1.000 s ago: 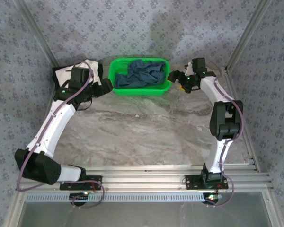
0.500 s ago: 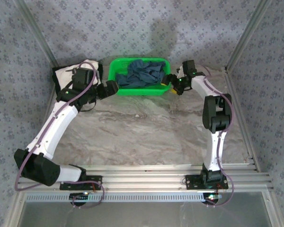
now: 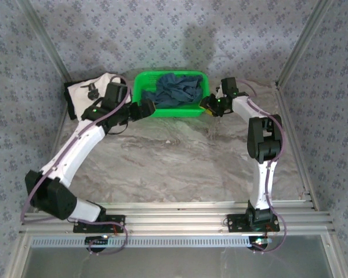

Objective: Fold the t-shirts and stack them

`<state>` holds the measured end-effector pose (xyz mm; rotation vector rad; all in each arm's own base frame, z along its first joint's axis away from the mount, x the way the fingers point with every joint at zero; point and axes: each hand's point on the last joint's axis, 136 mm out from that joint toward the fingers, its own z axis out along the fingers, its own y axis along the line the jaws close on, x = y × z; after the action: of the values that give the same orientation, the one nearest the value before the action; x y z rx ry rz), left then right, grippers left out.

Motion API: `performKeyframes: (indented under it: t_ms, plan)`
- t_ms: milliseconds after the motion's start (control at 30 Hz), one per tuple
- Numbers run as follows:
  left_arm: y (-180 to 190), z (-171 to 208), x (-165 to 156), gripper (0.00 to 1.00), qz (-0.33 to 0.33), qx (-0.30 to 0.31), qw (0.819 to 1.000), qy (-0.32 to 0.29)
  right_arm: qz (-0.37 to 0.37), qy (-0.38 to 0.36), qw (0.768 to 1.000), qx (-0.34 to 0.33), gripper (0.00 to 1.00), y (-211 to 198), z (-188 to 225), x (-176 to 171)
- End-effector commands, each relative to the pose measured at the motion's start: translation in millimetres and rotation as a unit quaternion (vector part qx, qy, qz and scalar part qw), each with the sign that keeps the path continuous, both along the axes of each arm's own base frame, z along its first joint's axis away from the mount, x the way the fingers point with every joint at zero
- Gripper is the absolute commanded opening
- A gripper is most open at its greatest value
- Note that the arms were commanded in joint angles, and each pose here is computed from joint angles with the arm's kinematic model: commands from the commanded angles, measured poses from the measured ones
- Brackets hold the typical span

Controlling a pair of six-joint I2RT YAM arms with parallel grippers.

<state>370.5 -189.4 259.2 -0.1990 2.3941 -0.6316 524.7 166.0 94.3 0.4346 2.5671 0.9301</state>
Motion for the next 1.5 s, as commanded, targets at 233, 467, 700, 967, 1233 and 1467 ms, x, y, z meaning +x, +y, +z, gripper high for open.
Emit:
performKeyframes:
  t_ms: [233,467,700,967,1233,1467]
  plan:
    - [-49,11,25,0.97,-0.034,-0.019,0.999,-0.025,-0.064,0.012,0.998,-0.015,0.32,-14,-2,-3]
    - [-81,2,48,0.96,-0.037,-0.026,0.999,-0.013,-0.102,0.027,0.994,-0.016,0.19,-12,-3,4]
    - [-96,-32,69,0.89,-0.045,0.013,0.998,0.036,-0.146,0.048,0.988,-0.024,0.03,-16,12,-49]
    - [-121,-101,69,0.86,-0.074,0.093,0.983,0.138,-0.219,0.070,0.972,-0.038,0.00,-19,17,-151]
    - [-164,-179,47,0.73,-0.109,0.150,0.957,0.225,-0.252,0.052,0.966,-0.024,0.00,-25,24,-186]
    - [-175,-64,70,0.00,-0.110,0.067,0.985,0.116,-0.318,0.055,0.947,-0.002,0.00,-62,23,-186]
